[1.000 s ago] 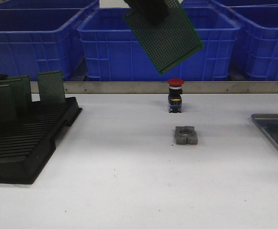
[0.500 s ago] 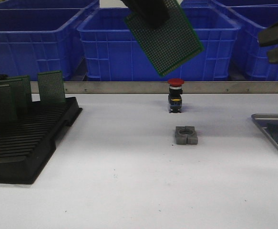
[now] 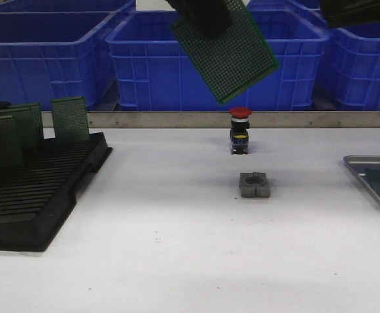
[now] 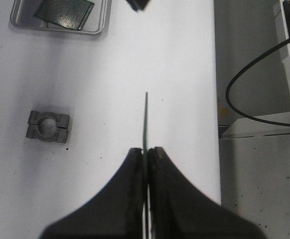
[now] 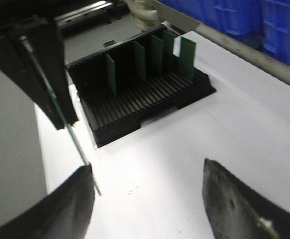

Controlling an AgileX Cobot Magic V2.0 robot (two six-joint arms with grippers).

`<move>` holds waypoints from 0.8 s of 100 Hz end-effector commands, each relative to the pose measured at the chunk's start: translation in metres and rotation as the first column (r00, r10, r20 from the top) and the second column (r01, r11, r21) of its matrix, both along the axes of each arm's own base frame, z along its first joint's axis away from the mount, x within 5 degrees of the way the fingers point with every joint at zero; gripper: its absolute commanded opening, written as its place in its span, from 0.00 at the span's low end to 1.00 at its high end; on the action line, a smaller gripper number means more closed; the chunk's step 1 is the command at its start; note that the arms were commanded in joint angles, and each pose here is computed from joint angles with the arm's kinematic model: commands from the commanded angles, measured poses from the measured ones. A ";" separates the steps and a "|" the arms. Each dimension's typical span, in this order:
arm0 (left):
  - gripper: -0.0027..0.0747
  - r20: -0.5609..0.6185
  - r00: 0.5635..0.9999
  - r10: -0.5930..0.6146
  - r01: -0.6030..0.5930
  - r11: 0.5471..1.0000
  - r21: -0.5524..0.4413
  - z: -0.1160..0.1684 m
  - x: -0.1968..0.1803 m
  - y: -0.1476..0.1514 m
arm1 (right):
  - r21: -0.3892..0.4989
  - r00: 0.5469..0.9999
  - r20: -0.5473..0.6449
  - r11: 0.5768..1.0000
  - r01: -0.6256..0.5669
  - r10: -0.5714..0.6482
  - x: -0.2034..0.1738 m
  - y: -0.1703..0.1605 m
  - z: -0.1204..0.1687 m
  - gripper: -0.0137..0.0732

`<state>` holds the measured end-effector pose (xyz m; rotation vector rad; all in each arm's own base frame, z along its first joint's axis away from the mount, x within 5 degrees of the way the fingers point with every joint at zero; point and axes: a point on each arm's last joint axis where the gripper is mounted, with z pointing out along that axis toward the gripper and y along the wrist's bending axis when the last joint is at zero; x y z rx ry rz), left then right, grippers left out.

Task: Place circuit board on tray
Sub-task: 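Bring the right gripper to the second board and grasp its edge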

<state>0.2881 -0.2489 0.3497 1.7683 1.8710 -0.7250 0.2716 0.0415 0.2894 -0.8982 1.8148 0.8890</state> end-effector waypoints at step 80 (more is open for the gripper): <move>0.01 -0.013 1.000 -0.026 0.025 0.996 -0.091 0.027 -0.017 0.000 | -0.006 0.983 0.008 0.983 -0.182 0.182 -0.001 0.053 -0.005 0.72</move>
